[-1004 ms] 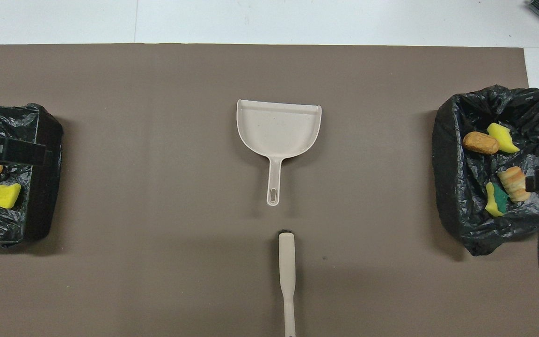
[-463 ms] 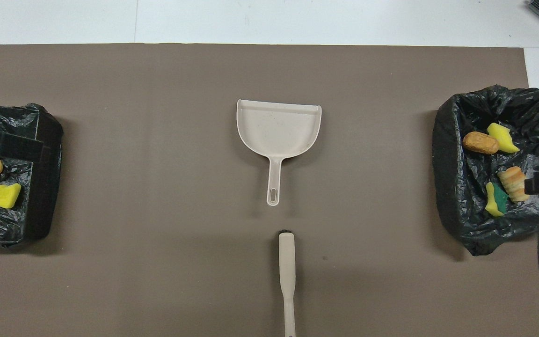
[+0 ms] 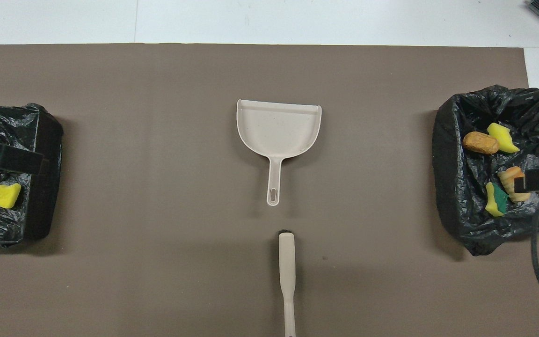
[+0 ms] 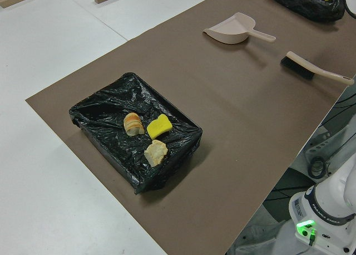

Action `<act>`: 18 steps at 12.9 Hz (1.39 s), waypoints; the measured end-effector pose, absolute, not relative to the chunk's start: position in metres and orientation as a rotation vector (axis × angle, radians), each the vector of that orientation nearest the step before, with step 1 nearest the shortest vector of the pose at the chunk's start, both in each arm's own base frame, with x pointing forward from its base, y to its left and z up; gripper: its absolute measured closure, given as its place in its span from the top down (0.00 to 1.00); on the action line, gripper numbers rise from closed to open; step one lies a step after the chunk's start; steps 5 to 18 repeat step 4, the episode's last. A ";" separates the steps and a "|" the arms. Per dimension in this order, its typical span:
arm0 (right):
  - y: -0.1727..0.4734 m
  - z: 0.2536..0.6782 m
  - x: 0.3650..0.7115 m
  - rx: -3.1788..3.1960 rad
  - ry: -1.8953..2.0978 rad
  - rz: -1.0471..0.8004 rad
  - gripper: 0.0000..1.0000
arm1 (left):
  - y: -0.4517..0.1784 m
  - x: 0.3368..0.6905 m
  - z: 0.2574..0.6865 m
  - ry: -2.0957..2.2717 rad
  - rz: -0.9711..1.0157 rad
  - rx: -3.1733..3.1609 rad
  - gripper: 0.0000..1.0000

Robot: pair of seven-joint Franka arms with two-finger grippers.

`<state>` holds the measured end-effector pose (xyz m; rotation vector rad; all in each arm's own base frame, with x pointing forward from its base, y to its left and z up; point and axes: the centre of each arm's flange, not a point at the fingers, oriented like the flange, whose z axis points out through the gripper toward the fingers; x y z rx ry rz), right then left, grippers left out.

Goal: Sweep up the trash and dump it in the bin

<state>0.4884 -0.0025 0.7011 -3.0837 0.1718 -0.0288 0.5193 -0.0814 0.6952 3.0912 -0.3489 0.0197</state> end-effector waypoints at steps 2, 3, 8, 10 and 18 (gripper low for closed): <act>-0.005 0.702 0.488 -3.078 0.189 -0.032 1.00 | -0.081 0.518 0.695 -0.349 0.008 3.093 1.00; -0.006 0.702 0.489 -3.076 0.202 -0.031 1.00 | -0.081 0.518 0.695 -0.349 0.006 3.093 1.00; -0.005 0.701 0.489 -3.074 0.216 -0.030 1.00 | -0.081 0.518 0.695 -0.349 0.006 3.093 1.00; -0.005 0.701 0.489 -3.074 0.216 -0.030 1.00 | -0.081 0.518 0.695 -0.349 0.006 3.093 1.00; -0.005 0.701 0.489 -3.074 0.216 -0.030 1.00 | -0.081 0.518 0.695 -0.349 0.006 3.093 1.00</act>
